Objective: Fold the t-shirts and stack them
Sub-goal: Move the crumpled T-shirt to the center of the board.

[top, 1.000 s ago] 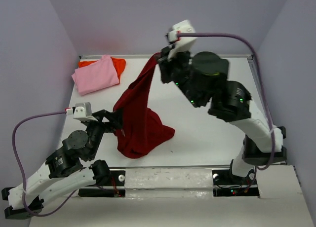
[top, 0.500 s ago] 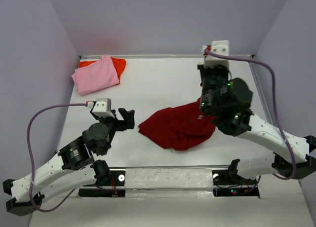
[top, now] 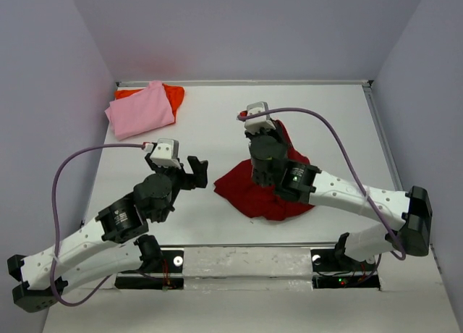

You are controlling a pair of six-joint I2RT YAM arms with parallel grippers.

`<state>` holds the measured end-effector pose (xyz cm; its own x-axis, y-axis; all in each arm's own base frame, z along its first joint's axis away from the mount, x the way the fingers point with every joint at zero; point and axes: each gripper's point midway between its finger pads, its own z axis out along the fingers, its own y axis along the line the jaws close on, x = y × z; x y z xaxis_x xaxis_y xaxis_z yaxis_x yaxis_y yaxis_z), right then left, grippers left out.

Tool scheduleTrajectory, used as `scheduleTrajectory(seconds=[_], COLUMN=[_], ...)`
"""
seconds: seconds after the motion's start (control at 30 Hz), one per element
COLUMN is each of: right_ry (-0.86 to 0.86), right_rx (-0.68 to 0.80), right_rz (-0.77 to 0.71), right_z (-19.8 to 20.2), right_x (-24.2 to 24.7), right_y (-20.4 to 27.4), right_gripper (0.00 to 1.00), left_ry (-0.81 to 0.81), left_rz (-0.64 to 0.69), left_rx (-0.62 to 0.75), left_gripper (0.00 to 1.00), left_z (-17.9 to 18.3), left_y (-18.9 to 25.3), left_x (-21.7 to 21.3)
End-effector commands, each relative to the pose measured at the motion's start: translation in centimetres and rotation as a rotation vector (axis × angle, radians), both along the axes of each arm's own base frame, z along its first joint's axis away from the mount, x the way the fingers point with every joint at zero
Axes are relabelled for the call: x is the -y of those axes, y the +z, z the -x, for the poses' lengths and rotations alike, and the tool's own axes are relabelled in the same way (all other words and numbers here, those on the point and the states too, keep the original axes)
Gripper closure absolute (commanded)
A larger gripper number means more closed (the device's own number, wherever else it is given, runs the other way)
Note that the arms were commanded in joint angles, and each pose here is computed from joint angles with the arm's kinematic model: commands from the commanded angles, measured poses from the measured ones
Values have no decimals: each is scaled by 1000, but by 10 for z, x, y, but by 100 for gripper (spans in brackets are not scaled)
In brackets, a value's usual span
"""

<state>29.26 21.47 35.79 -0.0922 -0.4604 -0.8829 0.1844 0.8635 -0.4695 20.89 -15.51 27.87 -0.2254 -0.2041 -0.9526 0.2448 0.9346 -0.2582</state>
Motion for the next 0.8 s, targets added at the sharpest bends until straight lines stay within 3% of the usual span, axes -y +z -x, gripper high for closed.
scheduleTrajectory(seconds=[0.0,0.03,0.2,0.37,0.4,0.53,0.57,0.63,0.77], right_ry=[207,312,435,429,477,368,283,109,-149], right_rx=[-240,-346,-532,-480,-526,-489,-435,-303,-118], right_rz=[-326,-440,-550,-670,-730,-890,-905,-823,-658], right_z=[-1,-5,-26,-85,-91,-160,-179,-192,-181], right_x=[-52,-76,-117,-84,-84,10,57,119,192], right_y=[-53,-72,-125,-99,-98,-83,-76,-46,1], right_gripper=[100,100,100,100,100,100,100,100,100], left_ry=[24,37,37,50,43,45,42,30,29], left_rz=[24,44,76,72,82,64,66,73,79], left_rx=[77,89,82,77,81,75,72,74,78], left_gripper=[4,3,2,2,1,1,1,1,1], left_z=[-1,0,3,5,5,4,5,6,6], left_y=[27,30,19,17,19,16,15,16,17], left_x=[-12,-17,-20,-27,-25,-24,-24,-22,-22])
